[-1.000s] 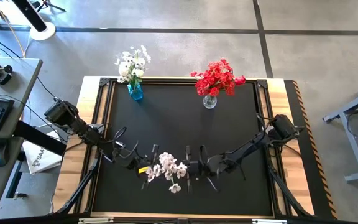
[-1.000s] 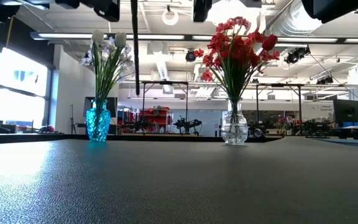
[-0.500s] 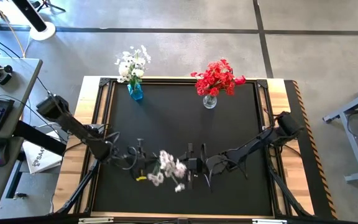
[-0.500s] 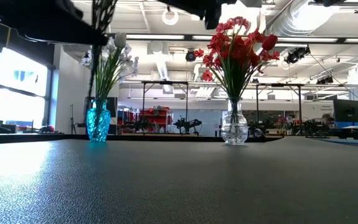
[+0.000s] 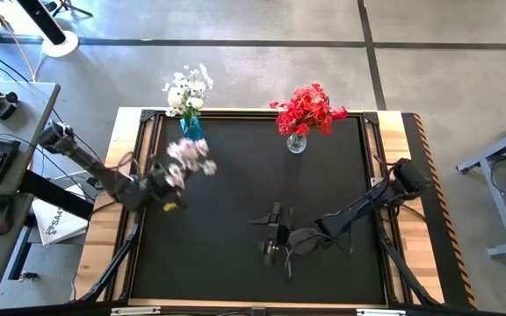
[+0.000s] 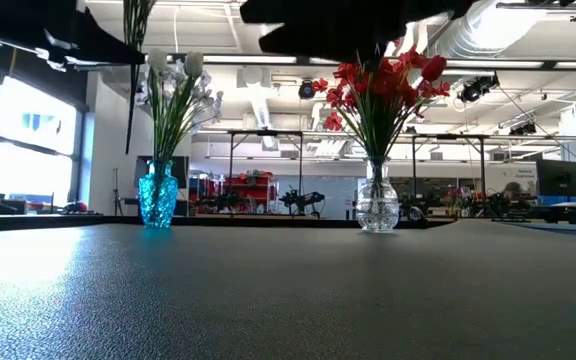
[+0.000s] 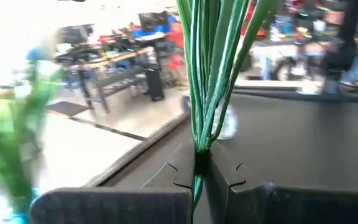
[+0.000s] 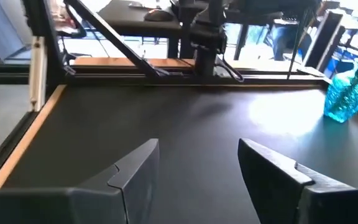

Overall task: Sort flowers into vase by color
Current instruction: Put the white flowers into the blue vase

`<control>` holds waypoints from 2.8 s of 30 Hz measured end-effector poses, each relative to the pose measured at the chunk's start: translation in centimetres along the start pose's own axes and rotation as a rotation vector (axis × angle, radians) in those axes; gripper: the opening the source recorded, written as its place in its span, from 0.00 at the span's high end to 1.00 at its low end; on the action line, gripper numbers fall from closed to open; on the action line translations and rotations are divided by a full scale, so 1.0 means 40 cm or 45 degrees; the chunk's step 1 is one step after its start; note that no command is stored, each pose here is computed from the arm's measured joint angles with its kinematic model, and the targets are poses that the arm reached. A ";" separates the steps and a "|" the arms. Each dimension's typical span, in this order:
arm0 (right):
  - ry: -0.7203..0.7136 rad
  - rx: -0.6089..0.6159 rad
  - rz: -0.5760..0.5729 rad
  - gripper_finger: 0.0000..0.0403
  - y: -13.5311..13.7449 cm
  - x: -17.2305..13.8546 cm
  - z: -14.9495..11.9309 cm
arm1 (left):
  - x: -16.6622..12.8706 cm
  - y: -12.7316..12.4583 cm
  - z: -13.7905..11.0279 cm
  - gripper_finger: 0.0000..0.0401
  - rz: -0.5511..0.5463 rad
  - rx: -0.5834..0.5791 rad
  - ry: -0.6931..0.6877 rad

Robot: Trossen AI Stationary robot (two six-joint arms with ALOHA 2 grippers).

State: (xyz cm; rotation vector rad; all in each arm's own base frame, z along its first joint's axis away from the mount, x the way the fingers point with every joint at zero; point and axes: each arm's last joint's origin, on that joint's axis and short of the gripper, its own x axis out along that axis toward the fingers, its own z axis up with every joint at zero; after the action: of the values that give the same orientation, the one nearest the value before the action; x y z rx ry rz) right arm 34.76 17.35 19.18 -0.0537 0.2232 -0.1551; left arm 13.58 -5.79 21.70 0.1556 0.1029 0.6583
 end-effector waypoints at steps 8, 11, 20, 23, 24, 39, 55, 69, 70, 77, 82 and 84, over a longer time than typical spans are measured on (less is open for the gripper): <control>0.006 0.018 -0.020 0.49 -0.012 0.020 -0.013 | 0.029 0.135 -0.005 1.00 0.101 -0.107 -0.132; 0.010 0.033 -0.023 0.49 -0.013 0.027 -0.022 | 0.035 0.169 -0.033 1.00 0.085 -0.137 -0.286; 0.024 0.047 -0.023 0.49 -0.007 0.048 -0.060 | 0.049 0.242 -0.068 1.00 0.355 -0.135 -0.433; 0.000 0.058 -0.023 0.49 -0.009 0.052 -0.057 | 0.056 0.257 -0.064 1.00 0.349 -0.113 -0.487; -0.006 0.063 -0.020 0.49 -0.009 0.052 -0.056 | 0.059 0.262 -0.066 1.00 0.359 -0.113 -0.487; -0.037 0.052 -0.028 0.49 -0.017 0.058 -0.048 | 0.132 0.325 -0.106 1.00 0.386 -0.148 -0.374; -0.037 0.065 -0.025 0.49 -0.016 0.058 -0.048 | 0.168 0.343 -0.130 1.00 0.406 -0.112 -0.293; -0.041 0.068 -0.025 0.49 -0.016 0.058 -0.047 | 0.191 0.342 -0.163 1.00 0.444 -0.224 -0.148; -0.041 0.068 -0.025 0.49 -0.016 0.058 -0.047 | 0.196 0.342 -0.165 0.99 0.441 -0.231 -0.125; -0.041 0.067 -0.025 0.49 -0.016 0.058 -0.047 | 0.234 0.346 -0.160 0.92 0.426 -0.226 0.028; -0.040 0.068 -0.025 0.49 -0.016 0.058 -0.047 | 0.262 0.351 -0.141 0.84 0.411 -0.207 0.188; -0.037 0.066 -0.025 0.49 -0.016 0.058 -0.048 | 0.271 0.354 -0.128 0.80 0.400 -0.185 0.254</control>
State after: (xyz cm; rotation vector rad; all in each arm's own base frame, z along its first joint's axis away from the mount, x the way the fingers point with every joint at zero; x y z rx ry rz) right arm 36.45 16.26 16.86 -0.0069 0.1895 -0.1797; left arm 12.87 12.49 18.65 -0.0365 0.2249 0.9910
